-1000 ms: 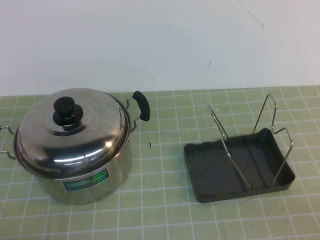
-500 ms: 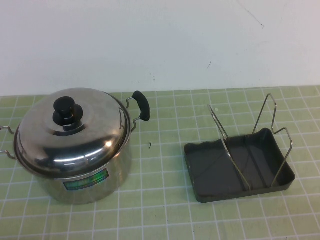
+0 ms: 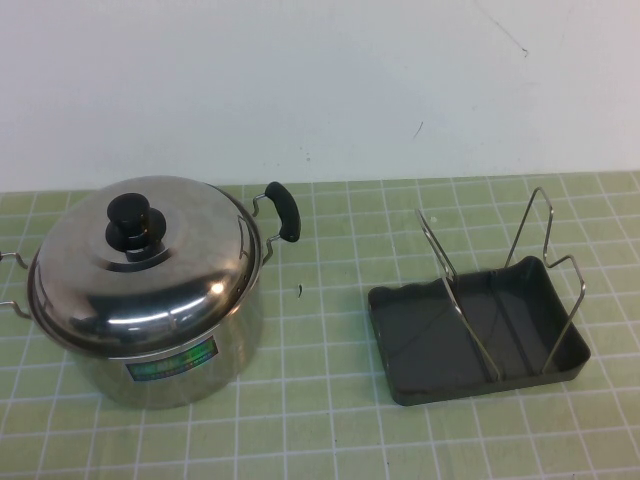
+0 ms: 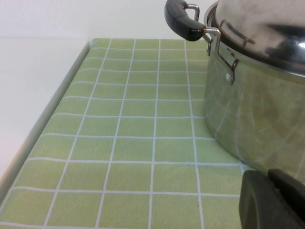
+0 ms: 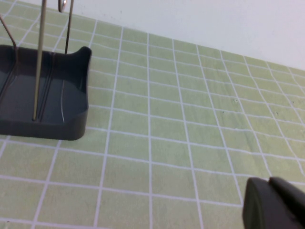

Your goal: Put pot lid on rack

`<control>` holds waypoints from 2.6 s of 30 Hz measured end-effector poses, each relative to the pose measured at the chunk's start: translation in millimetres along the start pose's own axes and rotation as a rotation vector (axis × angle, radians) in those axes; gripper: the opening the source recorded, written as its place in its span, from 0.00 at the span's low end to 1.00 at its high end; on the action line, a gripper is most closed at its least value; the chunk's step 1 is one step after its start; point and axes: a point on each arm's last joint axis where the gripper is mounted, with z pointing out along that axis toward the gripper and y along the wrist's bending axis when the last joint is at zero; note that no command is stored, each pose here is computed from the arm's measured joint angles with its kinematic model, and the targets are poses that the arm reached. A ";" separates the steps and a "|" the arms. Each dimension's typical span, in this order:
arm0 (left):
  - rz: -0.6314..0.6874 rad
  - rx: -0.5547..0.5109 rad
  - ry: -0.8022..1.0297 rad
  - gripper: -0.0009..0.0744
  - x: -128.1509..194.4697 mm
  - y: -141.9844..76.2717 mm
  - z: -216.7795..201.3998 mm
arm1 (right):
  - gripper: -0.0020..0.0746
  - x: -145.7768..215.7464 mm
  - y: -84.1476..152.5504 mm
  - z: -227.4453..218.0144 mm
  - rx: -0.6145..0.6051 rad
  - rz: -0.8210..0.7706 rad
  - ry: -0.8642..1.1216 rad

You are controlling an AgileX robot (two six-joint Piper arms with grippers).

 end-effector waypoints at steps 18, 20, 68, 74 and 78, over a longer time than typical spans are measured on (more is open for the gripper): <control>0.005 0.019 0.001 0.01 0.1 -1.1 0.0 | 0.02 0.0 0.0 0.0 0.000 -0.002 0.000; 0.005 0.019 0.001 0.01 0.1 -1.1 0.0 | 0.02 0.0 0.0 0.0 0.000 -0.002 0.000; 0.025 0.292 -0.243 0.76 -145.9 -45.5 68.6 | 0.02 0.2 0.0 0.0 0.000 -0.002 0.002; 0.045 0.378 -0.253 0.77 -154.9 -63.9 114.0 | 0.02 0.2 0.0 0.0 0.000 -0.002 0.002; 0.018 0.425 -0.233 0.77 -148.6 -74.4 147.4 | 0.02 0.2 0.0 0.0 0.000 -0.002 0.002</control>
